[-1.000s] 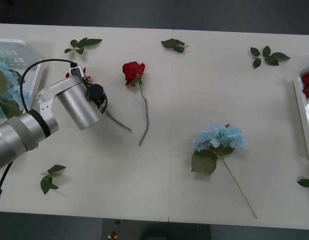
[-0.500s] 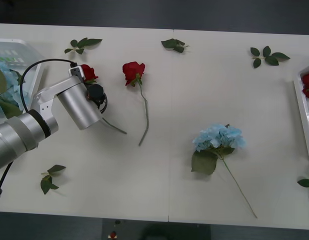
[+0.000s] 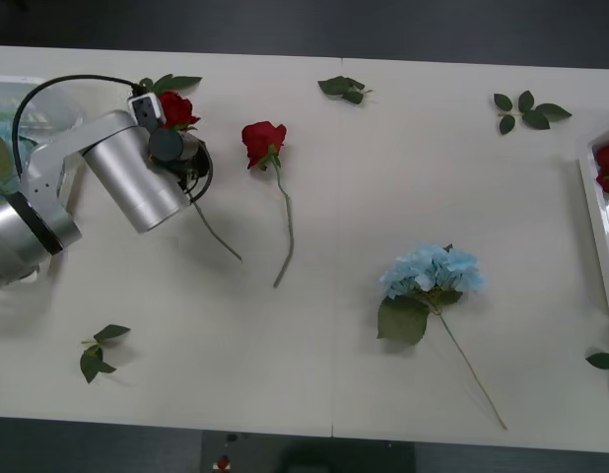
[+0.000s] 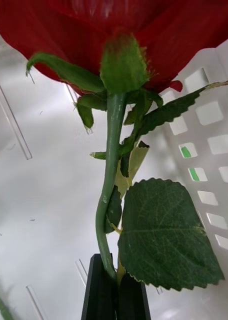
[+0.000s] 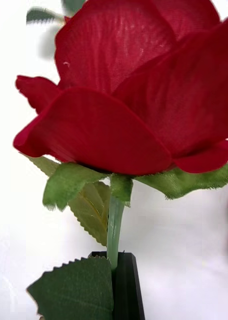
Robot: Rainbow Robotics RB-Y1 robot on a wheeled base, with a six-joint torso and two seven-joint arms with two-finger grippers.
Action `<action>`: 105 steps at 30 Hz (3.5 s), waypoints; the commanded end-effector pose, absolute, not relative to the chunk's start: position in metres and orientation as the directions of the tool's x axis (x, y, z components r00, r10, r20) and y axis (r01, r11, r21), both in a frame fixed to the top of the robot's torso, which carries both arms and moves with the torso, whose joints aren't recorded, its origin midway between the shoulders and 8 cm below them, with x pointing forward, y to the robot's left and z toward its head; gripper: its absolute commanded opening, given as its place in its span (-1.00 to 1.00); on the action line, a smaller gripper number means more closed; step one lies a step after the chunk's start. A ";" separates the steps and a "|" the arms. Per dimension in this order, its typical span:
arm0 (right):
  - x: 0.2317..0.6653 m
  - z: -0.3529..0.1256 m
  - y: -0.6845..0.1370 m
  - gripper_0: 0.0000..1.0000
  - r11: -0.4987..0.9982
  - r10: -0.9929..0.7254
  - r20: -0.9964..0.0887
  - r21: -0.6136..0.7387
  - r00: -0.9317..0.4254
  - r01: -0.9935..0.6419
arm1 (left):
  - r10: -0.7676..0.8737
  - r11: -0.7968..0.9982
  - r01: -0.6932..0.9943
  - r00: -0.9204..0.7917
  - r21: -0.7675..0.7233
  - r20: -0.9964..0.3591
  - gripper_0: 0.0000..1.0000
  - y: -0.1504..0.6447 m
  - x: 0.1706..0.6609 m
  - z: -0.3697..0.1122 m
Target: Put the red flowers into the right box and the blue flowers into the left box
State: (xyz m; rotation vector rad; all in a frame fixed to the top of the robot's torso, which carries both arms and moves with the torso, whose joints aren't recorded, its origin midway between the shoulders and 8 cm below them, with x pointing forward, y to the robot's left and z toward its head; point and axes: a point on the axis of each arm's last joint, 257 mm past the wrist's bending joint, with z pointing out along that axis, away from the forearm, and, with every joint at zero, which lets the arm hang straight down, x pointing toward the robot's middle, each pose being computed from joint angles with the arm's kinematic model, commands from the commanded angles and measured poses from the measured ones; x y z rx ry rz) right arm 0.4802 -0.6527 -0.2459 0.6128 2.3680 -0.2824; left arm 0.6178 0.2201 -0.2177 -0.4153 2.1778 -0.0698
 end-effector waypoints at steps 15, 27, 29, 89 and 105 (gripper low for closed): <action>0.522 -0.192 -0.625 1.00 0.931 0.124 -0.735 -0.146 -0.667 0.334 | -0.396 0.844 0.204 -0.389 -0.497 -0.832 -1.00 0.052 0.557 0.011; 0.528 -0.149 -0.533 1.00 0.997 -0.067 -0.726 -0.071 -0.685 -0.022 | -0.466 0.529 0.587 -0.403 -0.613 -0.788 -1.00 -0.111 0.475 0.087; 0.527 -0.143 -0.517 1.00 0.995 -0.099 -0.729 -0.051 -0.678 -0.090 | -0.471 0.499 0.616 -0.397 -0.609 -0.788 -1.00 -0.130 0.466 0.090; 0.411 0.005 -0.200 1.00 0.266 -0.171 -0.663 0.682 -0.729 -0.682 | -0.595 0.434 0.569 -0.401 -0.699 -0.696 -1.00 -0.159 0.461 0.067; 0.399 -0.006 -0.166 -0.96 0.250 -0.221 -0.583 0.741 -0.782 -0.623 | -0.595 0.434 0.569 -0.401 -0.699 -0.696 -1.00 -0.159 0.461 0.067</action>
